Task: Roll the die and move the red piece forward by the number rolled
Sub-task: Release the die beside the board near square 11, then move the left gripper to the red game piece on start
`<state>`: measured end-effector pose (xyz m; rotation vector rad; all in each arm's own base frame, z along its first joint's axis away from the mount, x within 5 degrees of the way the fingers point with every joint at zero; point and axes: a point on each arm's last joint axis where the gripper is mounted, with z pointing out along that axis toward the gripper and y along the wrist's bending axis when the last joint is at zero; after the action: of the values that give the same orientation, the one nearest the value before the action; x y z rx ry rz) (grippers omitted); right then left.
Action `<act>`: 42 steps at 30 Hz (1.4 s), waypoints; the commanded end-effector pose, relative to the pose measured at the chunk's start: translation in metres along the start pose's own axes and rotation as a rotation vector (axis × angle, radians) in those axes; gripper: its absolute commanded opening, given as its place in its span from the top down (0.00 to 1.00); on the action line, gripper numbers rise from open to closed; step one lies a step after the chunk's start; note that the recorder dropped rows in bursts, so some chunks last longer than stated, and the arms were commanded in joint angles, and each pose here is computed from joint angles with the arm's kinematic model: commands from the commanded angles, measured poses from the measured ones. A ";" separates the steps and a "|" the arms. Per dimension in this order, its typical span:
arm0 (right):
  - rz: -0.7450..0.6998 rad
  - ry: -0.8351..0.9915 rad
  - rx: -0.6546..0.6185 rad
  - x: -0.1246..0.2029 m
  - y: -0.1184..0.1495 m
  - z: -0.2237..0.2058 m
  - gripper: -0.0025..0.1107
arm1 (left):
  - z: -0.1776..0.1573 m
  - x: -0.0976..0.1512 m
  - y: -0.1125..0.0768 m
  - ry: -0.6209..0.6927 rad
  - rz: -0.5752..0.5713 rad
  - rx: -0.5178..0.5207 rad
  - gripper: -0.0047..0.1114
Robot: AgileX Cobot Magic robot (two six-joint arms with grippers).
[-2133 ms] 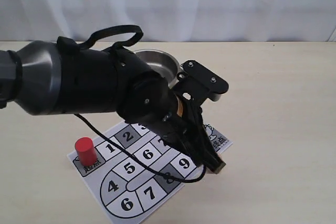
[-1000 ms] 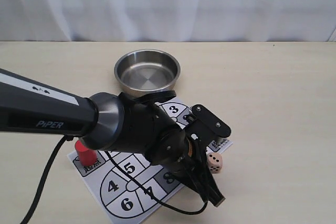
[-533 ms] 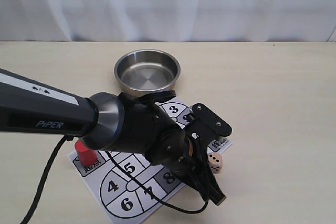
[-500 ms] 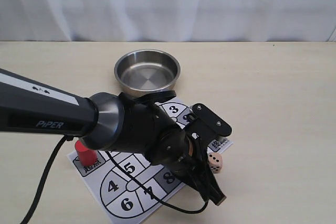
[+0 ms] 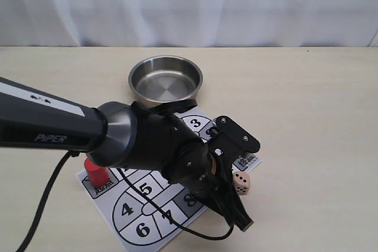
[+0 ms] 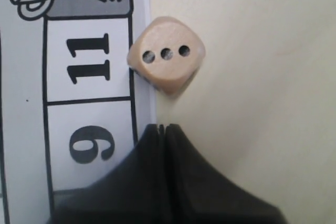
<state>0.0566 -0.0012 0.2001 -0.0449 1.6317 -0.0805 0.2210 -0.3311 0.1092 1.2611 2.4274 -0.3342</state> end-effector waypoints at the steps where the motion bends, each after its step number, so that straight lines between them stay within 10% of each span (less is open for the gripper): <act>1: -0.002 -0.008 0.003 0.000 0.000 0.000 0.94 | -0.027 -0.006 -0.002 -0.004 -0.001 0.009 0.96; 13: -0.002 -0.008 0.003 0.000 0.000 0.000 0.94 | -0.108 -0.003 0.021 -0.006 -0.038 -0.035 0.96; 27: -0.002 -0.008 0.003 0.000 0.000 0.000 0.94 | -0.173 0.078 0.137 0.026 -0.468 -0.215 0.95; 37: -0.002 -0.008 0.003 0.000 0.000 0.000 0.94 | -0.176 0.085 0.148 0.034 -0.515 -0.232 0.47; 42: -0.002 -0.008 0.003 0.000 0.000 0.000 0.94 | -0.170 0.090 0.147 0.045 -0.522 -0.226 0.42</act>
<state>0.0566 -0.0012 0.2001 -0.0449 1.6317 -0.0805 0.2594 -0.1182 0.2220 0.5608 2.7057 -0.1450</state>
